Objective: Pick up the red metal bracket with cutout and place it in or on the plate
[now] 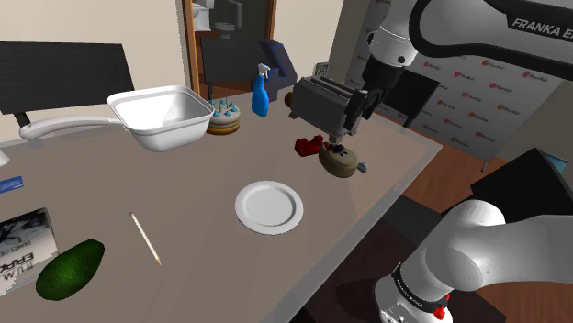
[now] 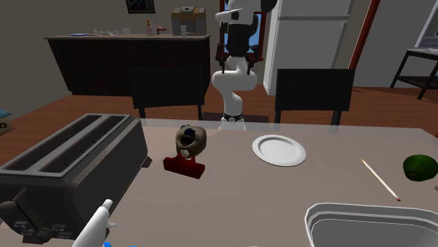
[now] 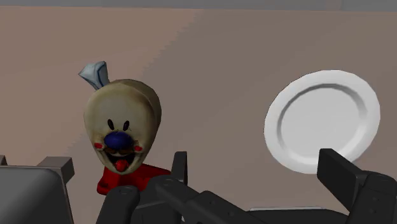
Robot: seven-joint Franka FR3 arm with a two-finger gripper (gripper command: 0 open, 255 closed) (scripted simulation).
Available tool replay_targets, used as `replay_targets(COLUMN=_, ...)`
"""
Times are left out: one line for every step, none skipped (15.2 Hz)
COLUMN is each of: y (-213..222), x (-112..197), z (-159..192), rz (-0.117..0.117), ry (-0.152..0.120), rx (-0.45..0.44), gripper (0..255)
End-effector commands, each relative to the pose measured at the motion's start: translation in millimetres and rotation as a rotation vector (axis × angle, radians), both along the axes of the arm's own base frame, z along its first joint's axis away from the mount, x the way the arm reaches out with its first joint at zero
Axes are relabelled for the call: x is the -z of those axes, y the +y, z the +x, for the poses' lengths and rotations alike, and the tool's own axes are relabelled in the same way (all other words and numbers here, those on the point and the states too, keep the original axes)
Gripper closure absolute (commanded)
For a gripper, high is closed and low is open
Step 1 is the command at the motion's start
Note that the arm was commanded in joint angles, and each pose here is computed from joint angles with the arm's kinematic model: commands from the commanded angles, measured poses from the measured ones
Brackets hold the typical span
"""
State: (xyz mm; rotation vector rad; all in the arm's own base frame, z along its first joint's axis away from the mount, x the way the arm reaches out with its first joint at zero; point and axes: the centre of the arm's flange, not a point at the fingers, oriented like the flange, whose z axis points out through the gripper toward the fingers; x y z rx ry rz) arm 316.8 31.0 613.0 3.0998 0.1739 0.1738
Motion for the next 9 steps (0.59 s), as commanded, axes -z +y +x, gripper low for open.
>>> replay_targets(y=0.0, x=0.0, z=0.0, rz=0.000, ry=0.000, rx=0.000, gripper=0)
replay_targets(y=-9.0, x=8.1, z=5.9, rz=0.000, ry=-0.001, rx=-0.035, gripper=0)
replay_targets(y=-17.9, x=16.1, z=12.1, rz=0.000, ry=-0.002, rx=-0.071, gripper=0)
replay_targets(y=-26.5, x=24.2, z=18.6, rz=0.000, ry=-0.004, rx=-0.106, gripper=0)
replay_targets(y=-34.8, x=32.3, z=25.4, rz=0.000, ry=-0.005, rx=-0.141, gripper=0)
replay_targets(y=-42.9, x=40.3, z=32.5, rz=0.000, ry=-0.006, rx=-0.177, gripper=0)
replay_targets(y=-50.8, x=48.3, z=40.0, rz=-0.001, ry=-0.007, rx=-0.212, gripper=0)
replay_targets(y=-58.4, x=56.4, z=47.7, rz=-0.001, ry=-0.009, rx=-0.247, gripper=0)
replay_targets(y=-65.7, x=64.4, z=55.7, rz=-0.001, ry=-0.010, rx=-0.283, gripper=0)
